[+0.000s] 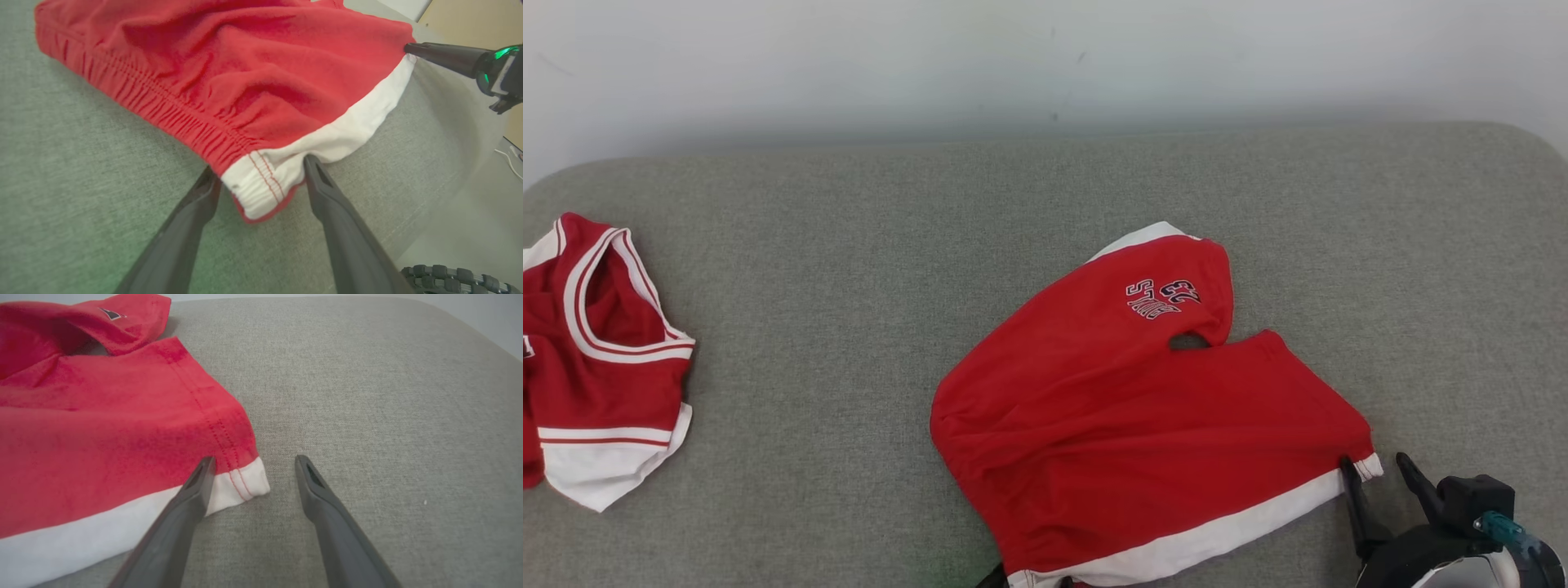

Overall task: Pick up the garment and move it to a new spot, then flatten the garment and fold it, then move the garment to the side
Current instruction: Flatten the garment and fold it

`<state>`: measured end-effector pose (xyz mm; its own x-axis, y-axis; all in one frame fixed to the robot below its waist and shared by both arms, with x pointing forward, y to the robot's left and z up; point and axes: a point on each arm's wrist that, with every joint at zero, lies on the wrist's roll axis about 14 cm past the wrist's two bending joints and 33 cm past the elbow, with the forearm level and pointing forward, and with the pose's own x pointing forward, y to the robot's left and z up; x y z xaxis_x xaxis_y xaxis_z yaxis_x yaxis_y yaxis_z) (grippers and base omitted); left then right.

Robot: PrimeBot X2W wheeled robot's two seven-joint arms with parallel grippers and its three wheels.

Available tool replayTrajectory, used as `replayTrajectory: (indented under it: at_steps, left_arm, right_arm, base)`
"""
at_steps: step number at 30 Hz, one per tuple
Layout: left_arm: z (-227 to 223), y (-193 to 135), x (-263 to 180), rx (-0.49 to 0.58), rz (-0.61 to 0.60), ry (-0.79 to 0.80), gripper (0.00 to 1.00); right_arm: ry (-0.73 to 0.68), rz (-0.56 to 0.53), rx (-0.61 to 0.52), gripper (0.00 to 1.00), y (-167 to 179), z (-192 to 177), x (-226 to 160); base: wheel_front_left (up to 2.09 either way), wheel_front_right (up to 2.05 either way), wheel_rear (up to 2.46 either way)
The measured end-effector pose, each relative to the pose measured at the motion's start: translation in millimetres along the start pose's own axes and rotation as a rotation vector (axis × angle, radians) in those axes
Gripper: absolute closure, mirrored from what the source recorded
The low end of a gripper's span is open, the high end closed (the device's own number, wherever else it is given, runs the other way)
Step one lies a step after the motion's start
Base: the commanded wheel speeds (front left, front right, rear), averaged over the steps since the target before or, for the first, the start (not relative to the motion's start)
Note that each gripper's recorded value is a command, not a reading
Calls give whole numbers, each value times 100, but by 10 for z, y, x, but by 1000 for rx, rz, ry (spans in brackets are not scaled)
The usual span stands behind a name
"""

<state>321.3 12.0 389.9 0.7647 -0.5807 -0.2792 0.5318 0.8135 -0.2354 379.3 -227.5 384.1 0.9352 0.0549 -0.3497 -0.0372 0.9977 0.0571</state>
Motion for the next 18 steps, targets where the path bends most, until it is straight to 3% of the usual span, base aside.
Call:
replayTrajectory:
  at_steps: [2,3,4,5,6,18]
  left_arm:
    - [-7,13,17,-14,2,3,0]
    - [-21,10,22,-18,0,8,56]
    - [-37,7,23,-22,-1,14,82]
    - [-42,1,27,-26,-3,16,100]
    - [-40,-8,31,-28,-6,16,100]
    - [515,86,42,-29,22,-158,100]
  right_arm:
    - [26,1,7,0,7,-70,23]
    - [41,1,17,1,14,-113,31]
    - [52,5,24,59,32,-144,41]
    - [57,10,26,91,50,-152,56]
    - [55,15,31,100,68,-141,73]
    - [-71,97,80,100,339,227,23]
  base:
    - [0,0,0]
    - [0,0,0]
    - [0,0,0]
    - [0,0,0]
    - [0,0,0]
    - [0,0,0]
